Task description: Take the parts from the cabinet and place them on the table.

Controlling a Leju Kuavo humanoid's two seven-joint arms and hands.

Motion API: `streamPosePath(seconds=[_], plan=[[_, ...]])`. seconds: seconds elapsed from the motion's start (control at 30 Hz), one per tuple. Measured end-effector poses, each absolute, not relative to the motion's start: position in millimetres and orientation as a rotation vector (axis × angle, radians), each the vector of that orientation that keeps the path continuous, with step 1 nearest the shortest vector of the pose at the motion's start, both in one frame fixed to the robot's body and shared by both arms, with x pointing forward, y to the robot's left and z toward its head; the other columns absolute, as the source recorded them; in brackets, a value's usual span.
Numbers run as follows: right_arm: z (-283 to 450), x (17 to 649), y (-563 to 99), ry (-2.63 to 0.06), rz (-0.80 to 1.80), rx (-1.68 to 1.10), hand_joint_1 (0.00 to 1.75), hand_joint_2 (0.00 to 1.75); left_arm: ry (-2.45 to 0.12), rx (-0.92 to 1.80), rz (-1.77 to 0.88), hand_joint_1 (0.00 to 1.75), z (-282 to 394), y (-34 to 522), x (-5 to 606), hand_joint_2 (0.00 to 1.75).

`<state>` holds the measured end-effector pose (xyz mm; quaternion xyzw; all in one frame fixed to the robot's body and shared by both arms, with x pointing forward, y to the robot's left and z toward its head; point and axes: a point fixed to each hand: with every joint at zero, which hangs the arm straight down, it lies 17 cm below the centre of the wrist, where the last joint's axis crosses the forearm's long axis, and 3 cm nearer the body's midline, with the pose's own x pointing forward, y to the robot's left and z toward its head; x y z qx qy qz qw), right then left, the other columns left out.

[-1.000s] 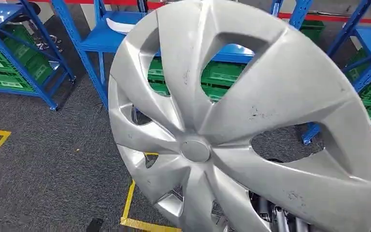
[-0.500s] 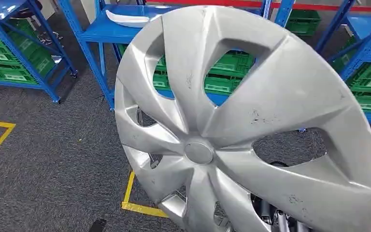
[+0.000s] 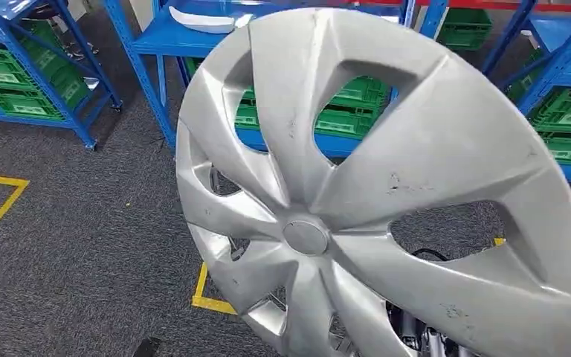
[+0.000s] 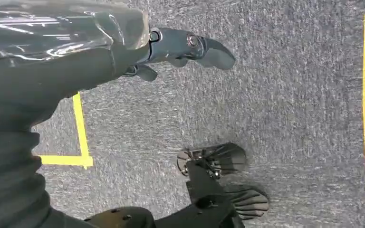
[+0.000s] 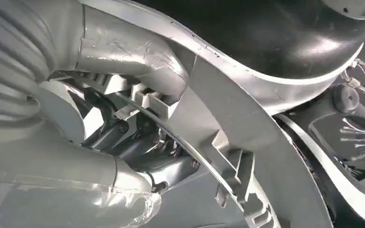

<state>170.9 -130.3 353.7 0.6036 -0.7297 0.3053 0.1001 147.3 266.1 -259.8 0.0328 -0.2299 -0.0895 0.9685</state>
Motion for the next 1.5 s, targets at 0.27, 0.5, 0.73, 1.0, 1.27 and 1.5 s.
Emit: streamPosePath(seconds=[0.27, 0.5, 0.73, 1.0, 1.27, 1.5], plan=[[353.4, 171.9, -131.9, -2.159, 0.900, 1.778, 1.75, 1.75, -0.465, 0.060, -0.179, 0.00, -259.5, 262.6, 147.5, 1.75], [354.1, 172.2, -132.5, -2.161, 0.903, 1.779, 1.75, 1.75, -0.457, 0.058, -0.178, 0.00, -260.7, 262.1, 143.0, 1.75], [354.6, 172.1, -132.1, -2.164, 0.901, 1.781, 1.75, 1.75, -0.456, 0.058, -0.172, 0.00, -260.9, 261.3, 142.5, 1.75], [355.2, 171.7, -131.9, -2.167, 0.907, 1.778, 1.75, 1.75, -0.457, 0.061, -0.163, 0.00, -260.8, 262.6, 143.1, 1.75], [354.2, 172.1, -132.1, -2.169, 0.917, 1.762, 1.75, 1.75, -0.460, 0.057, -0.165, 0.00, -260.6, 259.7, 143.2, 1.75], [357.7, 171.2, -133.3, -2.198, 0.939, 1.738, 1.75, 1.75, -0.461, 0.055, -0.166, 0.00, -260.5, 258.6, 143.1, 1.75]])
